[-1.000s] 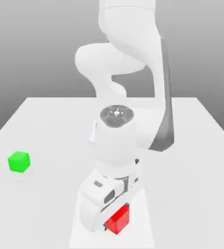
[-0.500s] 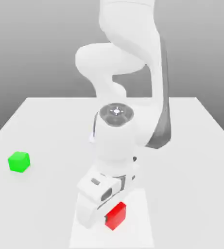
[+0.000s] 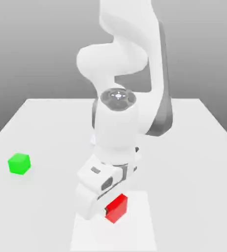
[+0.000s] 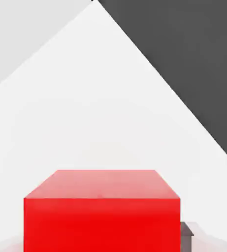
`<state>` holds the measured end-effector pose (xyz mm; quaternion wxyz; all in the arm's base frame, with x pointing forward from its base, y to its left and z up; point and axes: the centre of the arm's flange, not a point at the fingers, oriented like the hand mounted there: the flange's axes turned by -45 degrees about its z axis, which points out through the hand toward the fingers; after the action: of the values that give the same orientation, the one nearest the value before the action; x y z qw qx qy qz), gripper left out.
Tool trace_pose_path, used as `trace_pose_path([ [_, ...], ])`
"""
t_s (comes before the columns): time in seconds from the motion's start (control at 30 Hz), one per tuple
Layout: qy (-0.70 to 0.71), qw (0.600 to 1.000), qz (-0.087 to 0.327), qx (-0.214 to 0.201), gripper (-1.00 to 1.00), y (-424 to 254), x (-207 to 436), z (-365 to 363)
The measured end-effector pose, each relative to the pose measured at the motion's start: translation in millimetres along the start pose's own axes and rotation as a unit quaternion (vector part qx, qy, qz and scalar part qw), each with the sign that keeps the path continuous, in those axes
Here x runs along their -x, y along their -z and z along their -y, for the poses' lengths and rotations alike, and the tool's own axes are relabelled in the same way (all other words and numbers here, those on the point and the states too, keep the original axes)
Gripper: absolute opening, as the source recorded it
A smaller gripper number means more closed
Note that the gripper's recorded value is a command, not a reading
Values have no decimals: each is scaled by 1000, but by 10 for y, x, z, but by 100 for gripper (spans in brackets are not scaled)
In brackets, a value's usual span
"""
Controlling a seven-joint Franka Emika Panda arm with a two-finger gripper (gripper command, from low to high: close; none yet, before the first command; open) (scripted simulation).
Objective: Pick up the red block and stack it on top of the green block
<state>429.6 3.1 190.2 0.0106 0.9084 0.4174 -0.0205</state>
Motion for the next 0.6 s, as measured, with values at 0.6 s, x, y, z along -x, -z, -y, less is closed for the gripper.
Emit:
trace_pose_path([
  [0.6, -148, 989, -9, 5, -100, 345, 2121, -715],
])
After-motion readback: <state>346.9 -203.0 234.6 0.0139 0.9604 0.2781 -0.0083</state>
